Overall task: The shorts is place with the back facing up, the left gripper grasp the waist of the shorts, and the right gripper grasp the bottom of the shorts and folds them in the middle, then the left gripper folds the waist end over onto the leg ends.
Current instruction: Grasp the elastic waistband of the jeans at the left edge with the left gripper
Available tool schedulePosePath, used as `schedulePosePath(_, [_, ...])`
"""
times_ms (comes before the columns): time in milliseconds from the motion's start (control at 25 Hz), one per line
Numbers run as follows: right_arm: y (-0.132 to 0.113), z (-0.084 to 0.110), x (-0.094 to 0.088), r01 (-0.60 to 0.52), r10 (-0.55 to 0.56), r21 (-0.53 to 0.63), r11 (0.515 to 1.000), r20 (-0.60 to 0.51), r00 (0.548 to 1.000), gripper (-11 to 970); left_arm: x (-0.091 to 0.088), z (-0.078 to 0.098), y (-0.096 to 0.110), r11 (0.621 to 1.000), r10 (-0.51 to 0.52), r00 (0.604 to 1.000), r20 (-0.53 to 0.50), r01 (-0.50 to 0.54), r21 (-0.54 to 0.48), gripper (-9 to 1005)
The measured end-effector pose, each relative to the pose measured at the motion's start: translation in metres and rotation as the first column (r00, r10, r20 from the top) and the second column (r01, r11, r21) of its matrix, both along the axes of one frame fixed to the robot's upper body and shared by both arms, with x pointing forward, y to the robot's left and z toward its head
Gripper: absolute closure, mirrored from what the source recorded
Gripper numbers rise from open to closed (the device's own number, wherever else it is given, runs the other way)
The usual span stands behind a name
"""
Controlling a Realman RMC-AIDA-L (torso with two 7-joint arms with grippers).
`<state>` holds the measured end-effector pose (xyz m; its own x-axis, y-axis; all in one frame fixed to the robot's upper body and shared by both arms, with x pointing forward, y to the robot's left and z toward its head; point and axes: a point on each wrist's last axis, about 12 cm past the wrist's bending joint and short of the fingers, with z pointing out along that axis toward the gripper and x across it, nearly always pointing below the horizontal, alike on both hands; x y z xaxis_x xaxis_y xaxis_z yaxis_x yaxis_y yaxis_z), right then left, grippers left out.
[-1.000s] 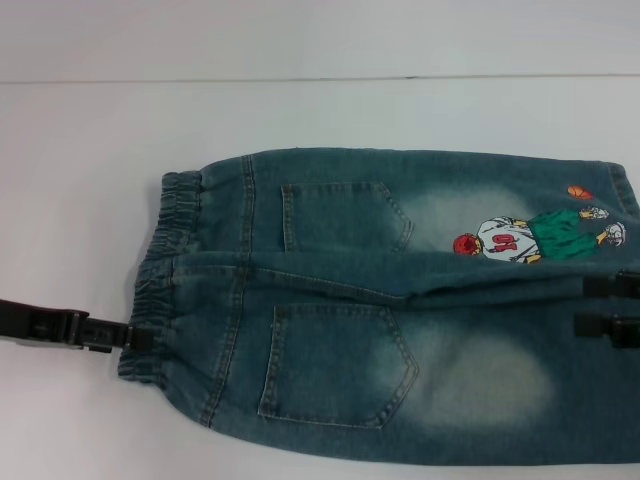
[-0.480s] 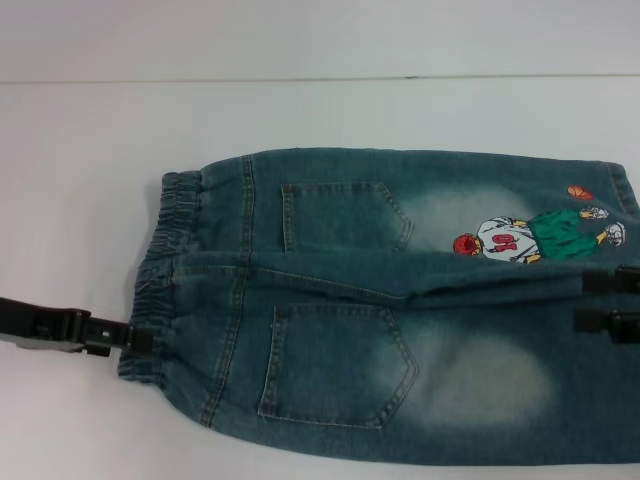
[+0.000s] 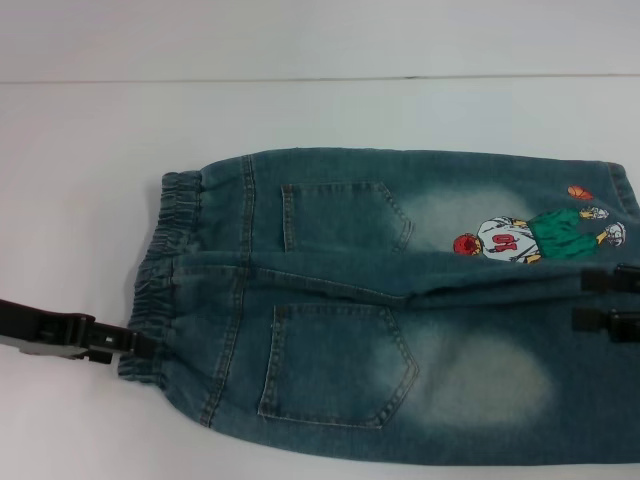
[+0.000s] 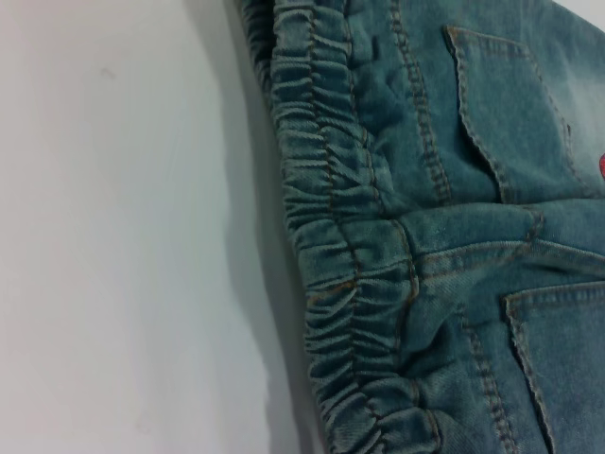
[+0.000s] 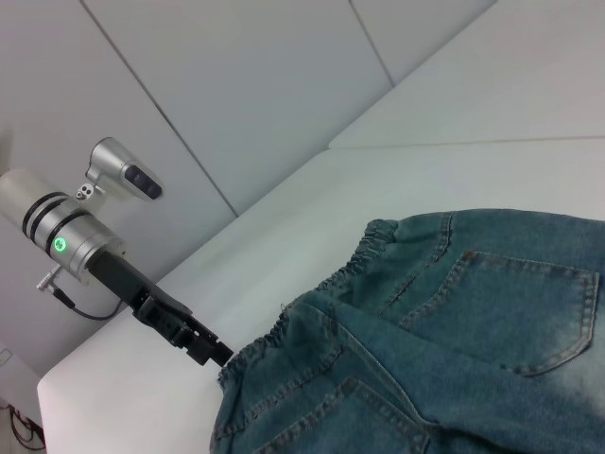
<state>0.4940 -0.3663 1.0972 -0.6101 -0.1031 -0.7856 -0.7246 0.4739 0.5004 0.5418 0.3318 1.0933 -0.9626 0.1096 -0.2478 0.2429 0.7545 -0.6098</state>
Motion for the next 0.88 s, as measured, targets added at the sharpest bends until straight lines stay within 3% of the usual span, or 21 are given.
schedulePosePath(880, [-0.0003,-0.0017,-0.002,0.002,-0.002,0.005,1.0,-0.002,1.0,12,0.0056,-0.0066,-0.0105,1.0,-0.022,0.999,-0.032,0.023,0.006,221])
